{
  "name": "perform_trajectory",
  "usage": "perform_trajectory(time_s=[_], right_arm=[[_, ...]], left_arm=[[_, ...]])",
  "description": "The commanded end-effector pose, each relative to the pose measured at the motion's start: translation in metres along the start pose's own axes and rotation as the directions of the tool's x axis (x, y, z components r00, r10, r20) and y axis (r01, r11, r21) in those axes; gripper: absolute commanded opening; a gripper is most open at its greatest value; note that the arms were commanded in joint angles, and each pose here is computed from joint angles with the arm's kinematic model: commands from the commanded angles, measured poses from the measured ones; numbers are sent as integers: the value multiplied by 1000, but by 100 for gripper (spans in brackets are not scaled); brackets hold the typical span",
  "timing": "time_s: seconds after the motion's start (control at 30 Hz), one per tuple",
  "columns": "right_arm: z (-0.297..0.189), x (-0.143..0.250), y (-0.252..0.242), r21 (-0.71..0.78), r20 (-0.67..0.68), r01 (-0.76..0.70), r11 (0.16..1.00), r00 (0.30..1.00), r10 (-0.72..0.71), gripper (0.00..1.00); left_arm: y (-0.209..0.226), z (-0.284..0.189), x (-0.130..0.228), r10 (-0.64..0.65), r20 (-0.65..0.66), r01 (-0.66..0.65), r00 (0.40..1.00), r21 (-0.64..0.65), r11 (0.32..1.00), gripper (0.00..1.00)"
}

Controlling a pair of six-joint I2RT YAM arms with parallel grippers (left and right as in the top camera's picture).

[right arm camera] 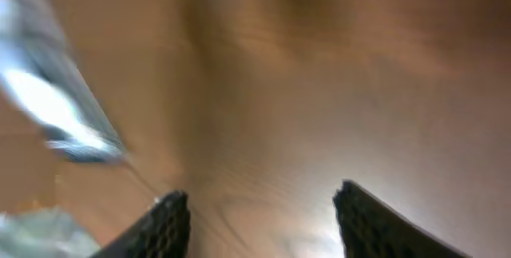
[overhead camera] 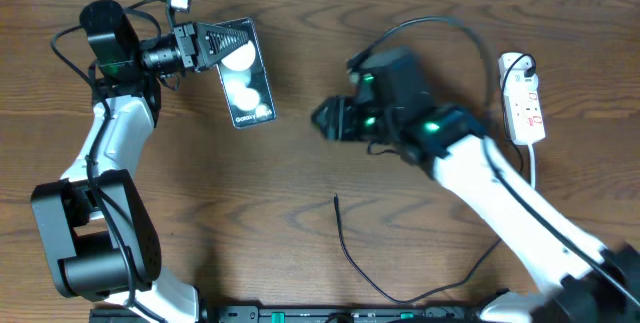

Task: Plug charger to phone and switch on socket
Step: 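Lower the right gripper onto the black charger cable on the table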

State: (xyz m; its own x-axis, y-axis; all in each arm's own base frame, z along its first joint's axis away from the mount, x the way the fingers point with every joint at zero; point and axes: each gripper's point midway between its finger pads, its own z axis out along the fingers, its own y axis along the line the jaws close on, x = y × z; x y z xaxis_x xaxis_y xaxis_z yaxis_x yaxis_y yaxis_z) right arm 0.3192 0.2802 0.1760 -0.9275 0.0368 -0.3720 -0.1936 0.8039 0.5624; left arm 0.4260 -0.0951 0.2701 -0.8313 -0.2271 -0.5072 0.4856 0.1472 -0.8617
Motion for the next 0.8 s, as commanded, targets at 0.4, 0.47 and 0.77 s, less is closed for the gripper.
perform_trajectory(time_s=[0.4,0.47,0.77], right_arm=[[84,123,-41,222,-430,147,964,902,-38,58],[87,128,-44,268,-423,133,954,906,-7,56],[72,129,-83,551,-294,43,833,945,145,54]], left_arm=[[-7,-41,-16,107,59,-105,993,-34,994,7],[-5,-51,-19,105,80,-101,991,-50,994,8],[4,-79,-25,56,138,-44,989,-86,995,7]])
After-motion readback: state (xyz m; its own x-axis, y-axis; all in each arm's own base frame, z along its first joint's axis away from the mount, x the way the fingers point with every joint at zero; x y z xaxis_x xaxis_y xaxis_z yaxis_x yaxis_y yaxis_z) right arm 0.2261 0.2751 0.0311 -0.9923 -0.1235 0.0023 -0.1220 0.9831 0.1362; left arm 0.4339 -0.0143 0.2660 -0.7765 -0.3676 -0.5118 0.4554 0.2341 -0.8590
